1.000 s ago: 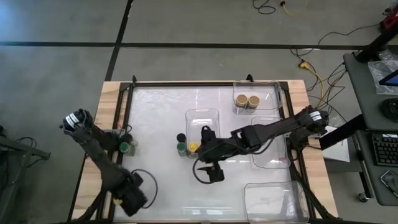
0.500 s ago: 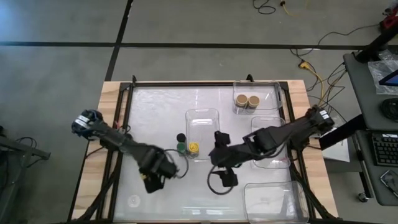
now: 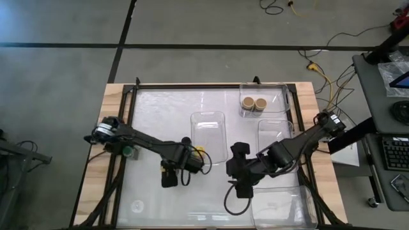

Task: Sort spices by type
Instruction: Put the yellow seasoning bottle into the middle left transparent bin

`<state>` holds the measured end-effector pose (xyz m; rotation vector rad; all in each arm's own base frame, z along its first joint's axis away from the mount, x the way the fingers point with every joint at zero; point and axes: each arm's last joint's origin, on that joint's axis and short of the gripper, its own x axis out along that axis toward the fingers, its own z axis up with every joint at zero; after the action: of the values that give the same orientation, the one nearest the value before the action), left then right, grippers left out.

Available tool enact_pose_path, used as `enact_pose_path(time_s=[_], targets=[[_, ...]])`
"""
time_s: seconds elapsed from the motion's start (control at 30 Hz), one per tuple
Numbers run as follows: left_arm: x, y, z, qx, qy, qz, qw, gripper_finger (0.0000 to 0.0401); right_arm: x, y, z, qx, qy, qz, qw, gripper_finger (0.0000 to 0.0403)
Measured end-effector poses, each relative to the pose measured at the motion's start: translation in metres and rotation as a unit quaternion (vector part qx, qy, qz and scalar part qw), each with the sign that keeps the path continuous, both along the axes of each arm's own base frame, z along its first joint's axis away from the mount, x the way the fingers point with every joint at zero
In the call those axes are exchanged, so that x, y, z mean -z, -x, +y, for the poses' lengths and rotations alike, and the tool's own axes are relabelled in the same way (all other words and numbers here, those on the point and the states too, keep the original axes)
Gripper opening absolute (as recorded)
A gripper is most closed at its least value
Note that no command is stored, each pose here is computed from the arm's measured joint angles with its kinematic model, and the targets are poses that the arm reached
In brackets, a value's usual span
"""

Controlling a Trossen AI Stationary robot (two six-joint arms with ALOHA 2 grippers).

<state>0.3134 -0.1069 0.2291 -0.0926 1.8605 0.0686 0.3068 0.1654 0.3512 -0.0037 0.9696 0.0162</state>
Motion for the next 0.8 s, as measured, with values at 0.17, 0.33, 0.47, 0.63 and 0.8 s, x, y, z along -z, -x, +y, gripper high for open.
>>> enact_pose_path(time_s=[0.17,0.33,0.47,0.63,0.8], targets=[[0.004,-0.006,-0.002,0.013,0.002,0.006,1.000,0.0208,0.000,0.004,0.001,0.008,0.004,0.006,1.000,0.0322],[0.011,-0.010,-0.004,0.011,-0.001,0.007,1.000,0.0208,0.000,0.004,0.001,0.013,0.004,0.005,1.000,0.0327],[0.013,-0.011,-0.004,0.009,-0.006,0.000,1.000,0.0208,0.000,0.004,0.001,0.011,0.004,0.005,1.000,0.0327],[0.012,-0.011,-0.004,0.012,-0.024,-0.007,1.000,0.0255,-0.001,0.004,0.001,0.011,0.003,0.004,1.000,0.0339],[0.012,-0.011,-0.006,0.014,-0.025,-0.011,1.000,0.0316,-0.001,0.003,0.002,0.004,0.004,-0.002,1.000,0.0357]])
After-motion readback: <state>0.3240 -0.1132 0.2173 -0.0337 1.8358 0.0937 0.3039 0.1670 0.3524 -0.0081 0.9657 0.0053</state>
